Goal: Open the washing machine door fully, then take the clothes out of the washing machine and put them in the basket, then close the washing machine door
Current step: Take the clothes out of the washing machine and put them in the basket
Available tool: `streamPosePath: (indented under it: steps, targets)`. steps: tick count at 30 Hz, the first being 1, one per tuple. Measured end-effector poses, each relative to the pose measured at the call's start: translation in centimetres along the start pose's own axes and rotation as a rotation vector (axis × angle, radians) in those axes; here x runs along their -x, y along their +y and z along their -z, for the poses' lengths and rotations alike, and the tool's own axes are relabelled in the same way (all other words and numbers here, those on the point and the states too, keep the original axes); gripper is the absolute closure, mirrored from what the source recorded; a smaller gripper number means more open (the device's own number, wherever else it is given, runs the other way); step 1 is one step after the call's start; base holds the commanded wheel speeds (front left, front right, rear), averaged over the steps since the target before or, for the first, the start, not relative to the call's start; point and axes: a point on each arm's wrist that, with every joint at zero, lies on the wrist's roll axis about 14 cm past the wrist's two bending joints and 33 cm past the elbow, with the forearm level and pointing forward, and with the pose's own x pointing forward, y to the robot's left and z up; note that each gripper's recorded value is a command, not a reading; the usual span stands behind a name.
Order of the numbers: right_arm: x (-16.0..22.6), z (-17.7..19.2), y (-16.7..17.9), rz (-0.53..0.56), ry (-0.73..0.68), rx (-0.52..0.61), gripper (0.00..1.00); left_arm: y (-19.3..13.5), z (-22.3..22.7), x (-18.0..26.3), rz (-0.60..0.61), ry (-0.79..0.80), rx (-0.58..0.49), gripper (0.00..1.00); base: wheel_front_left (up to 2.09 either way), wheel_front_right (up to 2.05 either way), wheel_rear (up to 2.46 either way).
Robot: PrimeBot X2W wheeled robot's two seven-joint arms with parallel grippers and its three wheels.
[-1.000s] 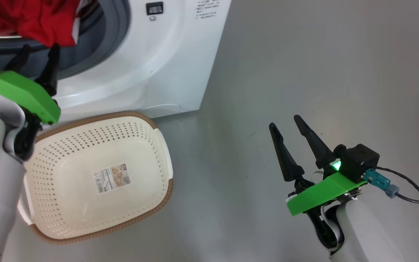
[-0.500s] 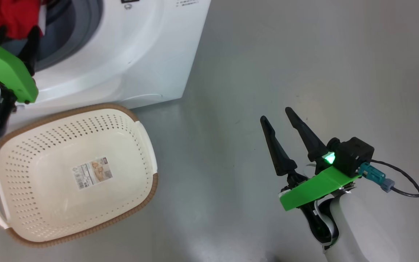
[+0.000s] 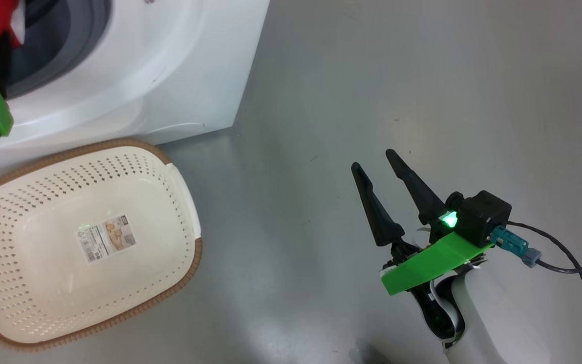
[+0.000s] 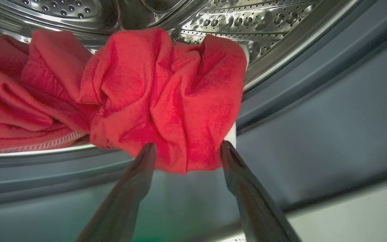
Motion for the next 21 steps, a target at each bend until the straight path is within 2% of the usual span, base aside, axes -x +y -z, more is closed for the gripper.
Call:
streamPosePath:
  steps: [7, 8, 9, 10, 11, 12, 21]
  targets:
    - [0.1, 0.1, -0.2, 0.005, 0.004, -0.001, 0.0, 0.5, 0.9, -0.4, -0.01, 0.014, -0.005, 0.0, 0.0, 0.0, 0.0]
    - [0.1, 0.1, -0.1, 0.004, 0.004, -0.001, 0.0, 0.5, 0.6, -0.4, -0.01, 0.007, -0.008, 0.12, 0.0, 0.0, 0.0]
    - [0.0, 0.2, -0.1, 0.004, 0.005, -0.002, 0.0, 0.5, 0.4, -0.5, -0.008, 0.0, -0.012, 0.44, 0.0, 0.0, 0.0]
    - [0.0, 0.1, -0.1, 0.003, 0.004, -0.001, 0.0, 0.5, 0.4, -0.5, -0.007, 0.001, -0.017, 0.66, 0.0, 0.0, 0.0]
    - [-0.1, 0.1, -0.1, 0.001, 0.001, -0.001, 0.0, 0.4, 0.3, -0.5, -0.005, -0.004, -0.016, 0.94, 0.0, 0.0, 0.0]
    - [-0.1, 0.1, -0.1, 0.001, 0.001, -0.001, 0.0, 0.4, 0.3, -0.5, -0.005, -0.004, -0.016, 1.0, 0.0, 0.0, 0.0]
    - [-0.5, -0.7, 0.2, -0.011, -0.019, 0.0, 0.0, 0.0, -0.9, -0.2, 0.009, -0.067, 0.01, 1.0, 0.0, 0.0, 0.0]
